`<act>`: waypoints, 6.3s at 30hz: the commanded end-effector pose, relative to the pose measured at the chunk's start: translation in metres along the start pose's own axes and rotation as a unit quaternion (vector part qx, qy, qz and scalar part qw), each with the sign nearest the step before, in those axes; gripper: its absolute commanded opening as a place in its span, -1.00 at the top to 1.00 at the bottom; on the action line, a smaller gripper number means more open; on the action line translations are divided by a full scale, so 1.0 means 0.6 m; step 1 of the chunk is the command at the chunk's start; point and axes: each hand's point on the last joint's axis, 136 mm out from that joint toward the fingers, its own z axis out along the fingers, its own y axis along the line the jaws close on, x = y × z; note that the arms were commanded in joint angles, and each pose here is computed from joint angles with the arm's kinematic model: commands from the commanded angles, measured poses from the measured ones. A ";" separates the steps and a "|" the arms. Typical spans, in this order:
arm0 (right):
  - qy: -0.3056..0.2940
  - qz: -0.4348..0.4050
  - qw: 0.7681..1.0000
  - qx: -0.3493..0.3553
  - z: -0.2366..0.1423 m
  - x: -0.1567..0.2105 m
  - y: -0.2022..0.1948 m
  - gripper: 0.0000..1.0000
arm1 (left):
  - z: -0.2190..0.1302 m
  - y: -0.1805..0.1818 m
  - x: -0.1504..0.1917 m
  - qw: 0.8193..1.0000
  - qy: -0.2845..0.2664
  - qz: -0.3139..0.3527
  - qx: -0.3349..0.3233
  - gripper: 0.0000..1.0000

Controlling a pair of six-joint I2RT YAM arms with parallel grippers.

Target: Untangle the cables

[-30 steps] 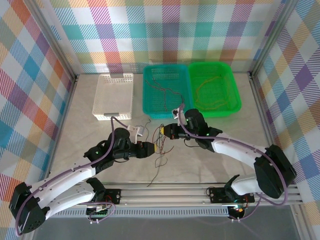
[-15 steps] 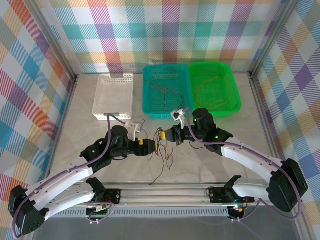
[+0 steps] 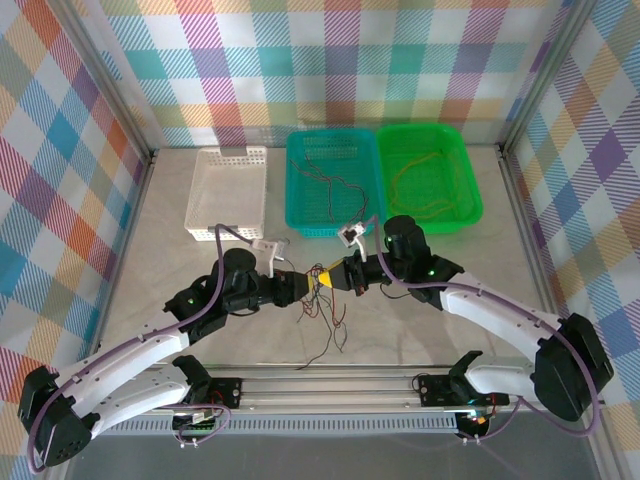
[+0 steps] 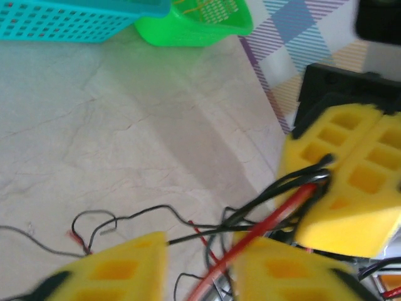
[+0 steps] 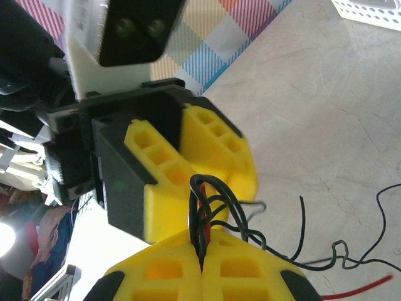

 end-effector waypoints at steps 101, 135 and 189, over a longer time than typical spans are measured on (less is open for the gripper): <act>-0.181 -0.007 0.953 0.244 -0.180 0.010 -0.028 1.00 | 0.193 0.067 -0.508 0.990 -0.103 0.008 -0.093 1.00; -0.222 -0.065 0.948 0.220 -0.225 -0.115 0.094 1.00 | 0.158 0.023 -0.457 0.997 -0.065 -0.017 -0.043 -1.00; -0.124 0.012 0.987 0.103 -0.146 -0.098 0.073 1.00 | -0.005 -0.159 -0.086 0.986 -0.003 0.043 0.160 1.00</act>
